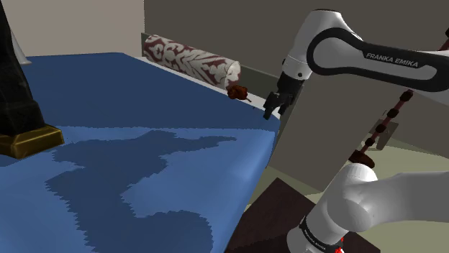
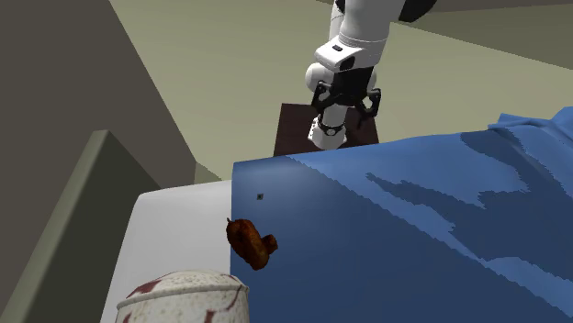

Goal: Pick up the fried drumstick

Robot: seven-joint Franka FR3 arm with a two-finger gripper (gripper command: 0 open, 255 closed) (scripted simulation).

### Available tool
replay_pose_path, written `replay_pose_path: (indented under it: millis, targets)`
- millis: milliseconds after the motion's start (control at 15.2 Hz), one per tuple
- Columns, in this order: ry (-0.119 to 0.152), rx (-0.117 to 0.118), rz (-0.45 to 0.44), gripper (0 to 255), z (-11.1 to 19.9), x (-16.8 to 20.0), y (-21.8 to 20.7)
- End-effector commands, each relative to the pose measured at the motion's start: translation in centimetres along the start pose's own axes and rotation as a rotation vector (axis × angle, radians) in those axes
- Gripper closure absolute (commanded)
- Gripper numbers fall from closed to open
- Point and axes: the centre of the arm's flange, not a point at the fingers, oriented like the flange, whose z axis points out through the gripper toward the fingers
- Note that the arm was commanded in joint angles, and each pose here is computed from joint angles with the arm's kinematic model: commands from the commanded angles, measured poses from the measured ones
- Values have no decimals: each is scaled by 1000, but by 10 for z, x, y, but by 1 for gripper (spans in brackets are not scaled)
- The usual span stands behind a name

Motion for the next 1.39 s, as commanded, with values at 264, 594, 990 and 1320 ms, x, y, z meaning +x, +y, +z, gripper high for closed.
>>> replay_pose_path:
  millis: [264,594,990,1320]
  targets:
    - [33,17,-94,0,9,32,40]
    - [74,37,-212,0,20,77,85]
    - [123,62,-353,0,32,137,131]
    - [164,83,-471,0,40,193,162]
